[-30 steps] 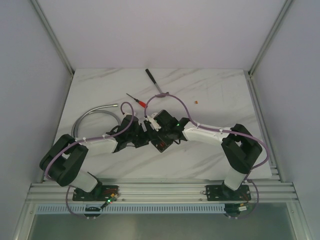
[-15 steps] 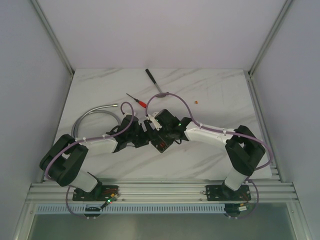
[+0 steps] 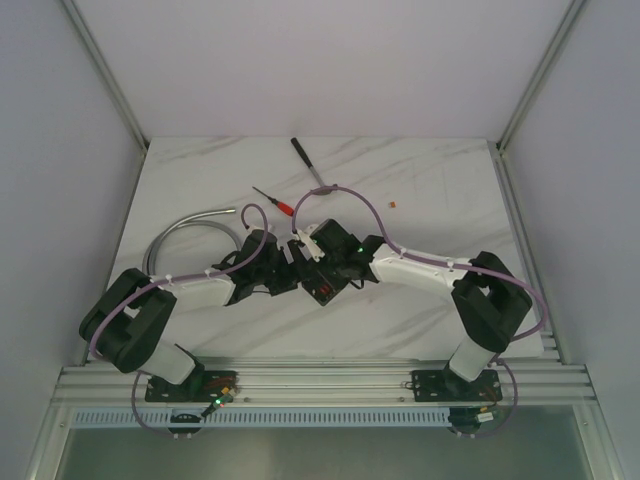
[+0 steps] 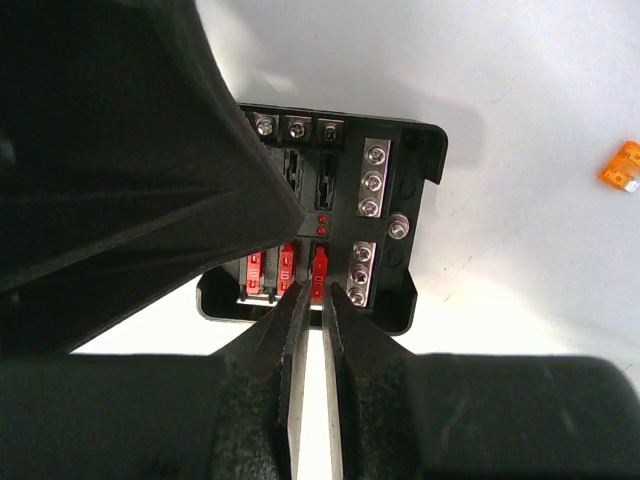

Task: Snap on the fuse box
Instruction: Install the fuse at the fuse box base.

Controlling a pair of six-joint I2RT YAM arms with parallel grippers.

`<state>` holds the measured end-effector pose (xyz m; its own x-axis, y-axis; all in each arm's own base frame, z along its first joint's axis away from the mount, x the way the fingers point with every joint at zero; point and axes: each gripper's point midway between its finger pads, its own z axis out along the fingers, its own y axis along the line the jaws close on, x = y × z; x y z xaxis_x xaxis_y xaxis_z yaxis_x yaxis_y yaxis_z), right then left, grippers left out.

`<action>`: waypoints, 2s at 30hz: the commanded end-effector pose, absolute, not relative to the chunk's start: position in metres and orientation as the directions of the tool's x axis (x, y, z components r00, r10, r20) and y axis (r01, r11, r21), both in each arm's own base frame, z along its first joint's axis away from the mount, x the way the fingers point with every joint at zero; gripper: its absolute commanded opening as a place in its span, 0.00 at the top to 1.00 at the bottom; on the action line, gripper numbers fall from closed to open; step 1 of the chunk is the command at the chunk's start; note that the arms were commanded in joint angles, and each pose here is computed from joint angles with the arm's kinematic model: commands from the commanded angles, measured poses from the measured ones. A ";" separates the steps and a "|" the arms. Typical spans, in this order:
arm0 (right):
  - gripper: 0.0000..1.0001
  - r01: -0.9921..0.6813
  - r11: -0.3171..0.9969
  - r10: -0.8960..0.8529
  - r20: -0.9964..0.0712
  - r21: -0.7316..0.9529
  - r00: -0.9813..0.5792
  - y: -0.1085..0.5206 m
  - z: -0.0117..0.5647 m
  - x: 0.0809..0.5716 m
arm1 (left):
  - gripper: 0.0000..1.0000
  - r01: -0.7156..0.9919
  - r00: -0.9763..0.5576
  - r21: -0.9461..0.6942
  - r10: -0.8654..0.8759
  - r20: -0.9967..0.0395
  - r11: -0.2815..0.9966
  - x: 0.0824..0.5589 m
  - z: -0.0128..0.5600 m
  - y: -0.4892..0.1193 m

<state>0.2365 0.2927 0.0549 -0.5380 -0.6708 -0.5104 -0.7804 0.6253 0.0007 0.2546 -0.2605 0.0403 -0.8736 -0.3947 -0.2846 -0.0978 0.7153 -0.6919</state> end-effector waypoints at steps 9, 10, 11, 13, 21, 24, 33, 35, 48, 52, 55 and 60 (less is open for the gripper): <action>0.91 -0.790 0.613 -0.689 -0.472 0.025 -0.550 0.292 0.039 0.229 | 0.12 -0.102 -0.885 -0.684 -0.380 -0.270 0.723 0.249 0.035 -0.260; 0.91 -0.791 0.611 -0.692 -0.469 0.026 -0.550 0.292 0.039 0.229 | 0.12 -0.103 -0.885 -0.683 -0.379 -0.269 0.723 0.249 0.035 -0.260; 0.91 -0.791 0.611 -0.693 -0.465 0.026 -0.551 0.291 0.038 0.228 | 0.12 -0.100 -0.887 -0.683 -0.377 -0.269 0.724 0.248 0.035 -0.261; 0.92 -0.791 0.611 -0.699 -0.453 0.024 -0.553 0.290 0.035 0.228 | 0.12 -0.098 -0.887 -0.684 -0.375 -0.269 0.723 0.248 0.035 -0.261; 0.94 -0.793 0.608 -0.732 -0.374 0.019 -0.570 0.280 0.018 0.219 | 0.13 -0.095 -0.889 -0.686 -0.372 -0.267 0.721 0.248 0.034 -0.263; 0.94 -0.797 0.603 -0.742 -0.350 0.021 -0.571 0.278 0.012 0.216 | 0.15 -0.094 -0.891 -0.688 -0.369 -0.264 0.720 0.247 0.034 -0.264; 0.98 -0.801 0.599 -0.770 -0.262 0.017 -0.581 0.270 -0.012 0.208 | 0.19 -0.089 -0.895 -0.691 -0.362 -0.261 0.717 0.247 0.033 -0.266; 0.99 -0.803 0.596 -0.774 -0.251 0.020 -0.581 0.270 -0.017 0.207 | 0.21 -0.090 -0.896 -0.691 -0.361 -0.258 0.717 0.246 0.032 -0.267; 1.00 -0.787 0.616 -0.780 -0.135 -0.001 -0.611 0.255 -0.051 0.199 | 0.35 -0.089 -0.901 -0.695 -0.354 -0.249 0.714 0.244 0.027 -0.269; 1.00 -0.786 0.619 -0.780 -0.124 -0.003 -0.613 0.254 -0.055 0.198 | 0.36 -0.087 -0.901 -0.698 -0.355 -0.249 0.711 0.243 0.027 -0.269; 1.00 -0.786 0.618 -0.772 -0.181 0.011 -0.610 0.263 -0.041 0.202 | 0.38 -0.086 -0.903 -0.701 -0.353 -0.246 0.708 0.243 0.027 -0.271; 0.94 -0.783 0.623 -0.744 -0.302 0.009 -0.596 0.275 -0.002 0.214 | 0.39 -0.075 -0.900 -0.712 -0.356 -0.254 0.698 0.243 0.033 -0.272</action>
<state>0.2455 0.3071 0.0450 -0.5485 -0.6928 -0.4682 -0.7833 0.6216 -0.0022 0.2477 -0.2634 0.0303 -0.8911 -0.3728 -0.2589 -0.1016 0.7197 -0.6868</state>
